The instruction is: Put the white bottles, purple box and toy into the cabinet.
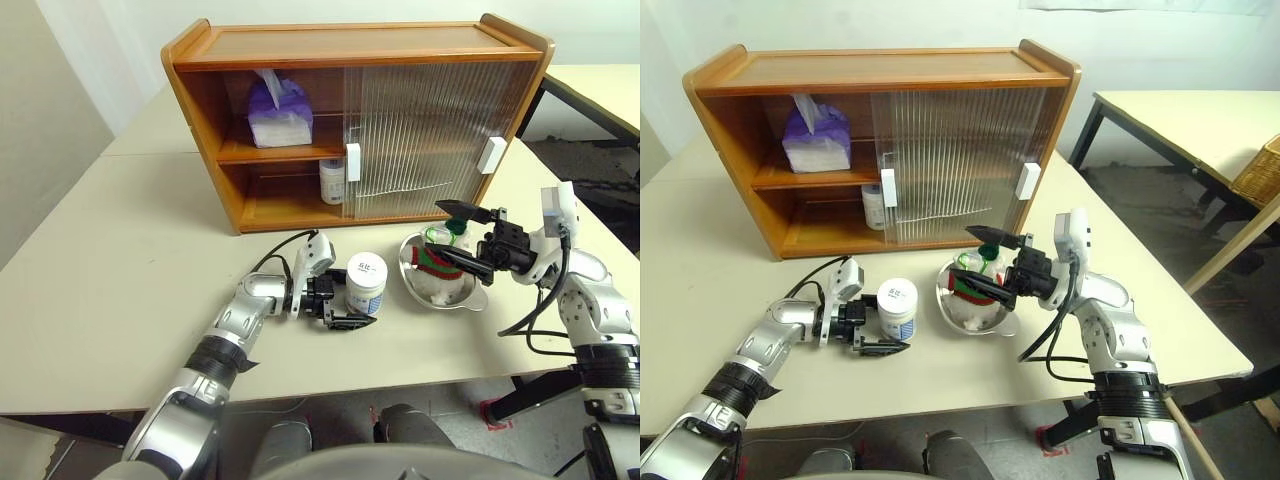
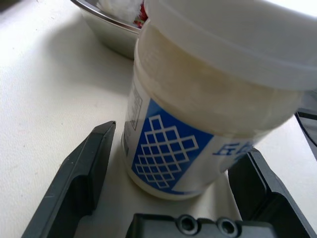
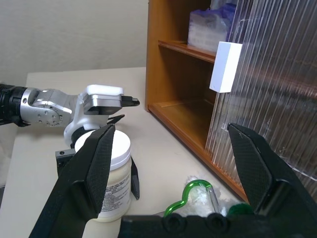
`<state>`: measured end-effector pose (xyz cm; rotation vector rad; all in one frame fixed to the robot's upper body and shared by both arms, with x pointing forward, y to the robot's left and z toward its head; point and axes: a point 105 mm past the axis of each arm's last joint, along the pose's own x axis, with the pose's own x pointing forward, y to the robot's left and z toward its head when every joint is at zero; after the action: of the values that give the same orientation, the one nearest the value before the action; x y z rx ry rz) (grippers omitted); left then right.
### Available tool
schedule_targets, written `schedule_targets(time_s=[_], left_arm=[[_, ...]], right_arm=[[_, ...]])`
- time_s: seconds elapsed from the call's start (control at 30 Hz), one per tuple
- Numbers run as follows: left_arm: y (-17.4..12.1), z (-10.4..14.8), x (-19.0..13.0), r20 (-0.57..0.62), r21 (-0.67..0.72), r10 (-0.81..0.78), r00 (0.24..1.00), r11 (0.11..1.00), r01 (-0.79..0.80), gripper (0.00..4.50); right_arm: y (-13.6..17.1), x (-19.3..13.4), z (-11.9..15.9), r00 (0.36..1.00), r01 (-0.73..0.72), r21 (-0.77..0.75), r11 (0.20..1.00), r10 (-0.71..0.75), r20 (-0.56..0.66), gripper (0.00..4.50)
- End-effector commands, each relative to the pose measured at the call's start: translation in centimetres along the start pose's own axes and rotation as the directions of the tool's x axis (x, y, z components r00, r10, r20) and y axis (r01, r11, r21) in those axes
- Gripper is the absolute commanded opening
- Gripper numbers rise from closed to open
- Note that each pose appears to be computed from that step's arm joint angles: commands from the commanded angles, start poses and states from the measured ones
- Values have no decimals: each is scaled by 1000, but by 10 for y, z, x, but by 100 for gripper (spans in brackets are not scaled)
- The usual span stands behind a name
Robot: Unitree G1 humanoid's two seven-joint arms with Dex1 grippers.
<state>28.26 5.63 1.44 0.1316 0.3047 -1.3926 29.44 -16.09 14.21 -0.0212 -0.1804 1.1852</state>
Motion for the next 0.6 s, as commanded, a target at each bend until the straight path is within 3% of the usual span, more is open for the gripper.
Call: schedule_targets(time_s=[0.03,0.17,0.43,0.53,0.6], left_arm=[[-4,-15,5,-53,-50,-5,999,999,2,429],[3,-10,-3,-16,-73,53,998,996,-54,319],[32,4,-46,47,-18,324,945,946,-323,316],[50,7,-66,61,-24,469,881,883,-469,316],[69,11,-81,70,-53,605,793,796,-603,316]], right_arm=[[-2,0,5,1000,0,-15,1000,0,7,450],[-2,2,4,1000,-2,-10,1000,2,9,450],[-1,9,-1,1000,-27,3,1000,27,12,450],[-1,11,-2,999,-34,6,999,34,15,450],[-1,13,-2,999,-37,10,999,37,21,450]])
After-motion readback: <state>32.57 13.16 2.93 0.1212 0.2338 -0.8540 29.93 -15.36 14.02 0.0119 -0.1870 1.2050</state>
